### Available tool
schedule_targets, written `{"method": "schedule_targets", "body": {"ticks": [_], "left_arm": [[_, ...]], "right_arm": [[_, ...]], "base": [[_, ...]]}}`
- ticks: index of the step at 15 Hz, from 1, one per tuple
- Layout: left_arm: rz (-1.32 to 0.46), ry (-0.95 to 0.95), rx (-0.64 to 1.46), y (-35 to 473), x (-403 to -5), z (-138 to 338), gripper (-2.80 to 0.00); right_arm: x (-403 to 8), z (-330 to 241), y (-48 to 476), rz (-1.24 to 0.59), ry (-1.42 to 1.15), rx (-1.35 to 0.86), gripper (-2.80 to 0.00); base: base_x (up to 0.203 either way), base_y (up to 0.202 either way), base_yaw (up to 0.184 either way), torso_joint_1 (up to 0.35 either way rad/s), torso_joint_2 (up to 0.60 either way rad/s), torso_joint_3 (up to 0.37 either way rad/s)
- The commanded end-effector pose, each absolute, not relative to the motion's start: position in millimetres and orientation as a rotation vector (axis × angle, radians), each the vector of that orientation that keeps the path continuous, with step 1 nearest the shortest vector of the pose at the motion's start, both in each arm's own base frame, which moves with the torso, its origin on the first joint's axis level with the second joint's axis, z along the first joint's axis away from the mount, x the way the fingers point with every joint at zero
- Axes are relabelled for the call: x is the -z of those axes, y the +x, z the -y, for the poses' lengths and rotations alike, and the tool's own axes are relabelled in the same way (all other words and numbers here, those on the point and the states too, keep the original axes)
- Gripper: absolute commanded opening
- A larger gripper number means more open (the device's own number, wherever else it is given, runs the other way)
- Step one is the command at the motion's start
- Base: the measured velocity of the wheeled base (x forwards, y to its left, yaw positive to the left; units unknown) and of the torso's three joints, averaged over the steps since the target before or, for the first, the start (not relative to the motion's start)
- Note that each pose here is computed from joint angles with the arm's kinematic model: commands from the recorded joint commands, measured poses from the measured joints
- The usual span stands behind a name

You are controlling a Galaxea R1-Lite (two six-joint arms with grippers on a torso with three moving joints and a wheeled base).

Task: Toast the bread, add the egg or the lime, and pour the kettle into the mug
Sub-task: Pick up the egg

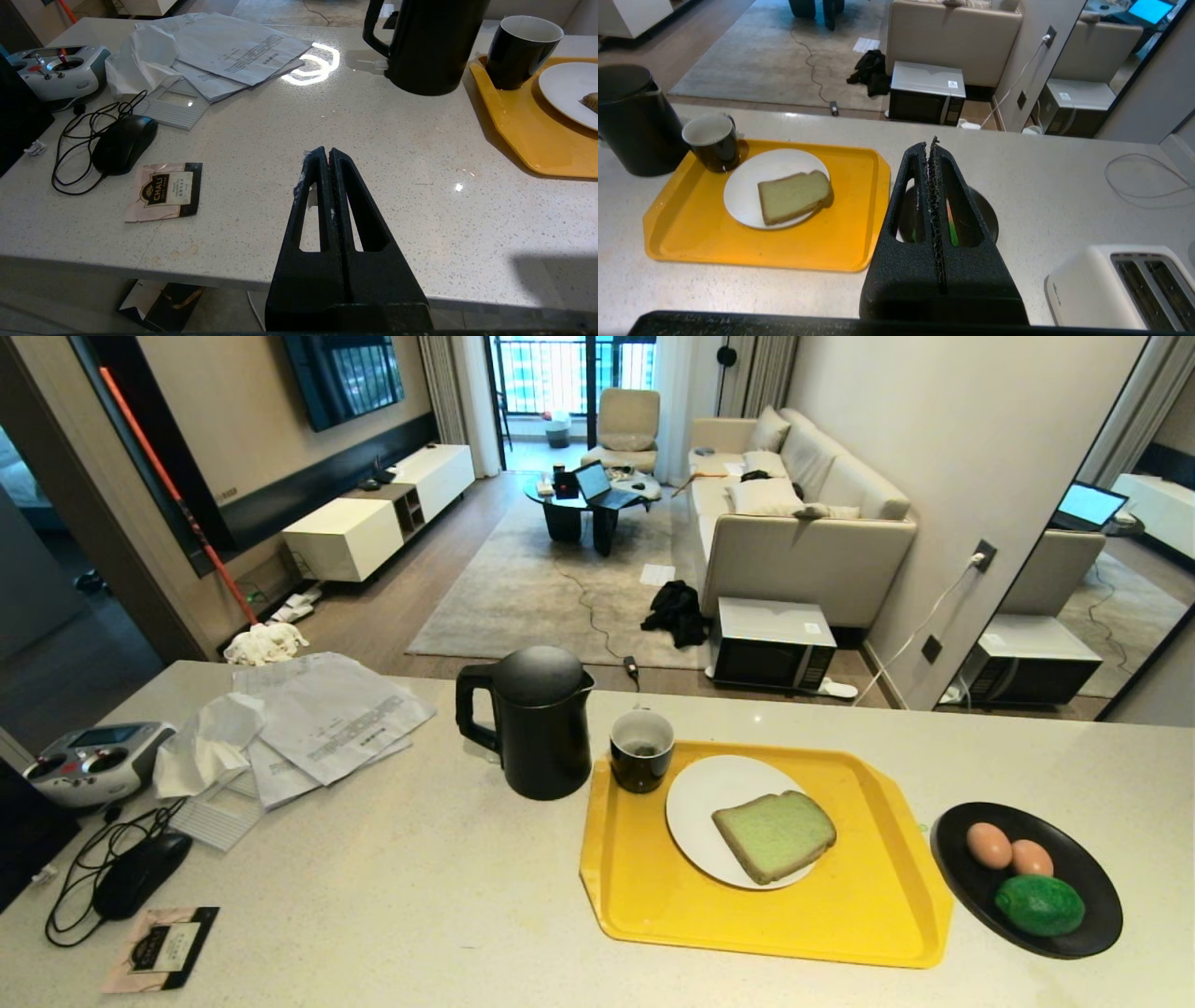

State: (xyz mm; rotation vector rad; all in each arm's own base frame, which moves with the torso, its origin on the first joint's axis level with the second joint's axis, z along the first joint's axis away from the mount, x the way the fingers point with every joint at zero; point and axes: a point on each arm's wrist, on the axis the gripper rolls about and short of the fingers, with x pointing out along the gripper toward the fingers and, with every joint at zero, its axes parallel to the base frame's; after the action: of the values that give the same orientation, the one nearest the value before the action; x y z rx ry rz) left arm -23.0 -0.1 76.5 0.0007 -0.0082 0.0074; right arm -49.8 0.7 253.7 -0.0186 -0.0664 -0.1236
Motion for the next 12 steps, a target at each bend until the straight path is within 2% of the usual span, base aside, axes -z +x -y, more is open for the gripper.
{"method": "schedule_targets", "body": {"ticks": [1, 4, 7, 9, 12], "left_arm": [[0.008, 0.0, -0.009, -22.9, -76.5, 0.1, -2.8], [0.009, 0.0, -0.009, -23.0, -76.5, 0.1, -2.8], [0.009, 0.0, -0.008, -23.0, -76.5, 0.1, -2.8], [0.009, 0.0, -0.009, -23.0, -76.5, 0.1, -2.8], [0.009, 0.0, -0.009, -23.0, -76.5, 0.1, -2.8]], "right_arm": [[-234.7, -1.4, -64.5, 0.063, -0.022, 0.128, -2.8], [-227.2, -0.6, -70.6, 0.079, -0.021, 0.123, -2.8], [-201.7, 1.1, -78.8, 0.088, -0.049, 0.098, -2.8], [-168.5, 1.4, -85.4, 0.08, -0.057, 0.082, -2.8], [-136.5, 1.4, -66.7, -0.018, -0.034, 0.064, -2.8]], "base": [[0.0, 0.0, 0.0, 0.0, 0.0, 0.0], [0.0, 0.0, 0.0, 0.0, 0.0, 0.0], [0.0, 0.0, 0.0, 0.0, 0.0, 0.0], [0.0, 0.0, 0.0, 0.0, 0.0, 0.0], [0.0, 0.0, 0.0, 0.0, 0.0, 0.0]]}}
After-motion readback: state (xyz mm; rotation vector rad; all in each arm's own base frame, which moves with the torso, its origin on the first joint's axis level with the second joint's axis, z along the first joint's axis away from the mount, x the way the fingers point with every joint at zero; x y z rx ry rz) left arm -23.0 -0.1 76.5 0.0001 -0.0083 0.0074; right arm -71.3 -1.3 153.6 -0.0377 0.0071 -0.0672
